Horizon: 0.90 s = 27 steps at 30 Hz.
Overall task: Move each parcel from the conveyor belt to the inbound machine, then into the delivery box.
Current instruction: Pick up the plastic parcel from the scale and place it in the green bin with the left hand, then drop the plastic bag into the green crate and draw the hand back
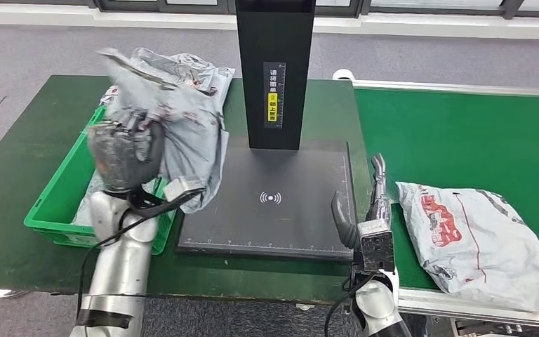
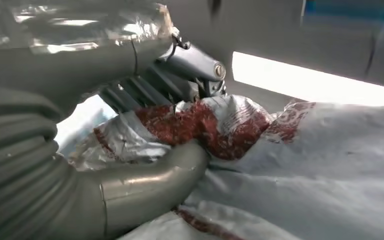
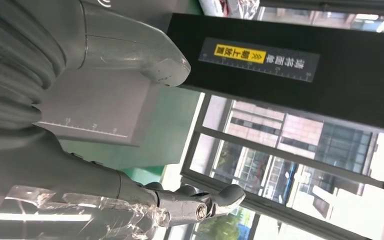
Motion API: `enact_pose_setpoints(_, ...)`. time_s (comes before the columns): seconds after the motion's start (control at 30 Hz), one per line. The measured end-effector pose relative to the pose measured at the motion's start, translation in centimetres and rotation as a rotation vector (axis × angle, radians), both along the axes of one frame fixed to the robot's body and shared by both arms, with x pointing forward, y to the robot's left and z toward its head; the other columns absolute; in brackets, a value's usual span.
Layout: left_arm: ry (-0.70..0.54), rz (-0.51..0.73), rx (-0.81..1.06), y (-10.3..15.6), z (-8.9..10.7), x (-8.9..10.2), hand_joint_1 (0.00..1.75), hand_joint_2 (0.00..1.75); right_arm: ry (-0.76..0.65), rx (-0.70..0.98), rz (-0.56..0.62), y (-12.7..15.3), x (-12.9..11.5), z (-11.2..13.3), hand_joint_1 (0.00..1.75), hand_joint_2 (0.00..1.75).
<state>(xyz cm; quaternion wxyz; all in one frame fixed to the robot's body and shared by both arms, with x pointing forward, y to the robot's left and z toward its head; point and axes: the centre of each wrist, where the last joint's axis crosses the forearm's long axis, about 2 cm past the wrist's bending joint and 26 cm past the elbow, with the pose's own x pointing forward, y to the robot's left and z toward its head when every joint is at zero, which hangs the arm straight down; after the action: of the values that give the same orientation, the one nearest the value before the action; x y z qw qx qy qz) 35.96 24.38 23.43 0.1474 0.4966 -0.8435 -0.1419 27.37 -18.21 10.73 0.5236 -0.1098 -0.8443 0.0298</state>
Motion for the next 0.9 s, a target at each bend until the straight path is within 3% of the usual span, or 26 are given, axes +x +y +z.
enact_pose_setpoints(0.1,-0.129,0.102,0.002,2.5,2.9,-1.4,1.75,1.75,-0.001,0.004,-0.006,0.0,0.0,-0.1,0.00,1.75)
enact_pose_setpoints(0.3,-0.224,0.212,0.024,4.9,4.9,-3.2,1.75,1.75,0.001,0.008,-0.009,0.0,0.1,-0.2,0.00,1.75)
enact_pose_setpoints(0.5,-0.136,0.375,0.142,7.5,3.9,-3.4,1.75,1.75,0.003,0.011,-0.018,-0.1,-0.2,-0.6,0.00,1.75)
enact_pose_setpoints(0.73,0.008,0.491,0.113,8.9,1.9,-2.9,1.68,1.75,0.024,0.017,-0.037,-0.1,-0.6,-0.9,0.00,1.75)
enact_pose_setpoints(0.87,0.210,0.648,-0.074,9.3,-0.3,-1.4,0.00,1.75,0.052,0.023,-0.048,-0.2,-1.0,-1.1,0.00,1.75)
enact_pose_setpoints(0.9,0.252,0.671,-0.118,9.2,-0.8,-0.9,0.00,1.75,0.056,0.022,-0.047,-0.2,-1.1,-1.1,0.00,1.75)
